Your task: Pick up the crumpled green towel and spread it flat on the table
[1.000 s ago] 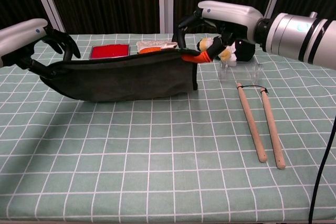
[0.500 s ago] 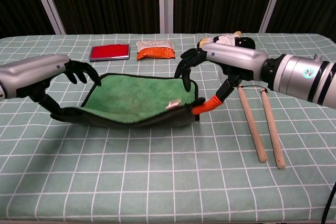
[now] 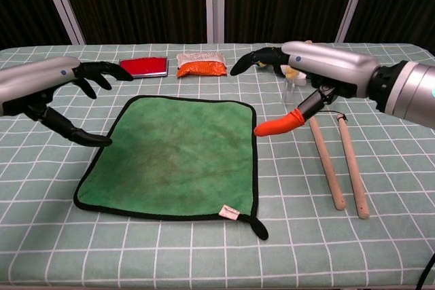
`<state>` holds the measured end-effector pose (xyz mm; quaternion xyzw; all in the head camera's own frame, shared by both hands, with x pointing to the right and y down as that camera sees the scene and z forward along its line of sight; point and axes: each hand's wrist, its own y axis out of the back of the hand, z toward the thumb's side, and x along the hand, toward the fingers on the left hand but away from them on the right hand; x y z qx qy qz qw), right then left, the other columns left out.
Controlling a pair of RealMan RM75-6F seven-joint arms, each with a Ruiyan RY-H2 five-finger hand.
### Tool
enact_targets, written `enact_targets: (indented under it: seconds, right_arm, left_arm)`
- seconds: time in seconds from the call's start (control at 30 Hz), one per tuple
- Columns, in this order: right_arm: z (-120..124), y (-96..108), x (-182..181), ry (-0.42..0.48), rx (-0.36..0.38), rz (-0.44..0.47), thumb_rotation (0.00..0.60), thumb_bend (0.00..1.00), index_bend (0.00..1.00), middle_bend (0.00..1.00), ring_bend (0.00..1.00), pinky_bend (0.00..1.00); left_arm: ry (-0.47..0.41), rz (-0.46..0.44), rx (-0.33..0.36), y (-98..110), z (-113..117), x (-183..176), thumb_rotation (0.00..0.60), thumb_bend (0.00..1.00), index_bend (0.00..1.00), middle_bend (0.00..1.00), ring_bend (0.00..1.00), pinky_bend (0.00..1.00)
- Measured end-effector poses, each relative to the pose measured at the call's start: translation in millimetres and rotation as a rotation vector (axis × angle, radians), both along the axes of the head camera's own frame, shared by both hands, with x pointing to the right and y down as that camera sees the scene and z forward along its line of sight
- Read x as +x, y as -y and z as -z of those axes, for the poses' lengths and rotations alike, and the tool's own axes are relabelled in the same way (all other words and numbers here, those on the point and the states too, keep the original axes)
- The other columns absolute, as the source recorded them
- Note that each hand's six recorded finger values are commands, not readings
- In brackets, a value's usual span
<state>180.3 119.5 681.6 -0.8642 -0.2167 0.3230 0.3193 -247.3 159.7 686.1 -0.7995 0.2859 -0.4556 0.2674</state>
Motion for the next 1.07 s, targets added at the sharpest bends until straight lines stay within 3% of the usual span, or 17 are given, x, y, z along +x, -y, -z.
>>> enact_targets:
  seconds: [0.03, 0.1, 0.13, 0.27, 0.43, 0.53, 0.73, 0.9, 1.07]
  right_arm:
    - [3, 2, 3, -0.003, 0.012, -0.009, 0.475, 0.0, 0.2, 0.14, 0.0, 0.0]
    - [9, 7, 11, -0.014, 0.047, -0.033, 0.582, 0.0, 0.26, 0.18, 0.0, 0.0]
    - [12, 9, 14, -0.021, 0.066, -0.045, 0.596, 0.0, 0.29, 0.19, 0.01, 0.0]
    - [26, 19, 42, -0.089, 0.188, -0.127, 0.6, 0.06, 0.38, 0.26, 0.12, 0.06]
    - [44, 20, 103, -0.217, 0.291, -0.272, 0.6, 0.06, 0.35, 0.22, 0.07, 0.05]
    - [54, 12, 140, -0.281, 0.286, -0.34, 0.6, 0.07, 0.29, 0.15, 0.01, 0.0]
    - [75, -14, 199, -0.34, 0.273, -0.47, 0.6, 0.07, 0.25, 0.13, 0.0, 0.0]
    - [92, -42, 233, -0.335, 0.263, -0.579, 0.6, 0.07, 0.25, 0.14, 0.0, 0.0]
    - [107, -67, 261, -0.34, 0.262, -0.671, 0.6, 0.06, 0.25, 0.14, 0.0, 0.0]
  left_arm:
    - [0.003, 0.016, 0.004, 2, 1, -3, 0.586, 0.05, 0.19, 0.21, 0.2, 0.26]
    - [0.019, 0.06, 0.023, 10, 4, -15, 0.6, 0.06, 0.2, 0.21, 0.2, 0.26]
    - [0.029, 0.081, 0.036, 13, 5, -20, 0.6, 0.08, 0.2, 0.21, 0.2, 0.26]
    - [0.099, 0.199, 0.12, 30, 13, -58, 0.6, 0.11, 0.22, 0.21, 0.2, 0.26]
    - [0.234, 0.3, 0.209, 35, 26, -117, 0.6, 0.12, 0.23, 0.21, 0.2, 0.26]
    - [0.302, 0.331, 0.249, 29, 35, -141, 0.6, 0.12, 0.23, 0.21, 0.2, 0.26]
    - [0.4, 0.398, 0.321, 5, 59, -175, 0.6, 0.12, 0.23, 0.21, 0.2, 0.25]
    - [0.459, 0.404, 0.304, -31, 71, -187, 0.6, 0.12, 0.23, 0.21, 0.2, 0.24]
    - [0.46, 0.429, 0.277, -52, 81, -189, 0.6, 0.12, 0.23, 0.21, 0.2, 0.24]
